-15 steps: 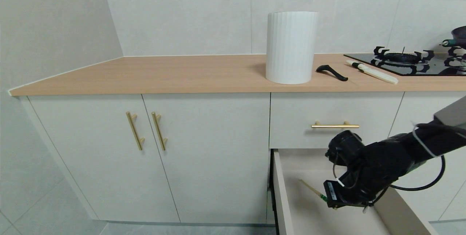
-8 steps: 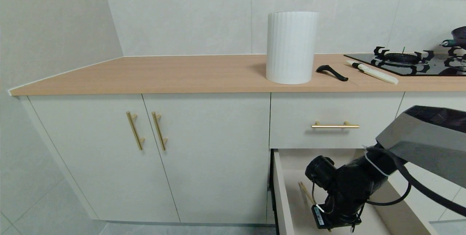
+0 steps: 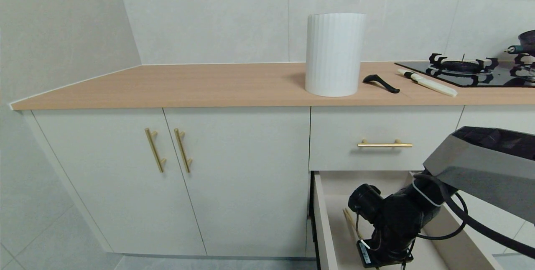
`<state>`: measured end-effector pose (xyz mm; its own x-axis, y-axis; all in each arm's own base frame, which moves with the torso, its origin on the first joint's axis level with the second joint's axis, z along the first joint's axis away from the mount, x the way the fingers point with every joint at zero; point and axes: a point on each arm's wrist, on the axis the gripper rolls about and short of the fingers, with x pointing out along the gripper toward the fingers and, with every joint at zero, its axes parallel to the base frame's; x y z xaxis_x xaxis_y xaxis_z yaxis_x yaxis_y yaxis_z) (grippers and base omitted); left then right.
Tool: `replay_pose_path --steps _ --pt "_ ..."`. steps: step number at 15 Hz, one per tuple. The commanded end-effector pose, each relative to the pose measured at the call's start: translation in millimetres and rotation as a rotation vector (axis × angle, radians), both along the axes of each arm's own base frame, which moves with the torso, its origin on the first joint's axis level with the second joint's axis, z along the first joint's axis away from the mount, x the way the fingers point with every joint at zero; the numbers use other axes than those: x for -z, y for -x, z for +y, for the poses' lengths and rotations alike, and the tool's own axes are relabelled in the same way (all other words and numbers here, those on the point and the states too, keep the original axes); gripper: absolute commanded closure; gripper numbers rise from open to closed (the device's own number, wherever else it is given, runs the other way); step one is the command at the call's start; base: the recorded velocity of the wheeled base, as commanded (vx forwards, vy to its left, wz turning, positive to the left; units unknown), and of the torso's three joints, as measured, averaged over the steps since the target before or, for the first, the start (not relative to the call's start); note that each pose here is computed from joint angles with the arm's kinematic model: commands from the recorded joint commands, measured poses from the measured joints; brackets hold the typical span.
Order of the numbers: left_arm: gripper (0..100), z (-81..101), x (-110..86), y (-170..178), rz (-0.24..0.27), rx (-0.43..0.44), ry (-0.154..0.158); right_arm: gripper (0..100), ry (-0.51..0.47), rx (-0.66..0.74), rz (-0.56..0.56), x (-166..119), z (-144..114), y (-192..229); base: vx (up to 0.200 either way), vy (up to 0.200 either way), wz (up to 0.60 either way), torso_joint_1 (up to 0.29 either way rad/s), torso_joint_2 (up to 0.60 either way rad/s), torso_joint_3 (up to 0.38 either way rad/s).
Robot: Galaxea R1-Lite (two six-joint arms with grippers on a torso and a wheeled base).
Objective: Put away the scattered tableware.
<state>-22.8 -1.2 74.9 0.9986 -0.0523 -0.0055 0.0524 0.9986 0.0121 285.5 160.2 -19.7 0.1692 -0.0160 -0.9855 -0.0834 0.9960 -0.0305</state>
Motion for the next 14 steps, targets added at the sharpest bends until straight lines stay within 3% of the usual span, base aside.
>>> replay_pose_path --steps 1,7,10,11,14 --pt "0 0.0 0.1 0.0 0.001 0.000 0.000 0 -0.002 -0.001 -0.002 -0.7 0.3 -0.1 0.000 0.000 0.00 0.000 0.00 0.000" --pt "0 0.0 0.1 0.0 0.001 0.000 0.000 0 -0.026 -0.001 -0.002 -7.0 -0.4 0.9 0.000 0.000 0.00 0.000 0.00 0.000" --pt "0 0.0 -0.1 0.0 -0.001 0.000 0.000 0 -0.133 0.017 -0.091 -62.7 -15.1 7.8 0.000 0.000 0.00 0.000 0.00 0.000" --pt "0 0.0 0.1 0.0 0.001 0.000 0.000 0 -0.223 0.033 -0.168 -109.4 -32.2 16.3 0.000 0.000 0.00 0.000 0.00 0.000" --pt "0 0.0 0.1 0.0 0.001 0.000 0.000 0 -0.329 0.040 -0.337 -180.1 -63.9 42.9 0.000 0.000 0.00 0.000 0.00 0.000"
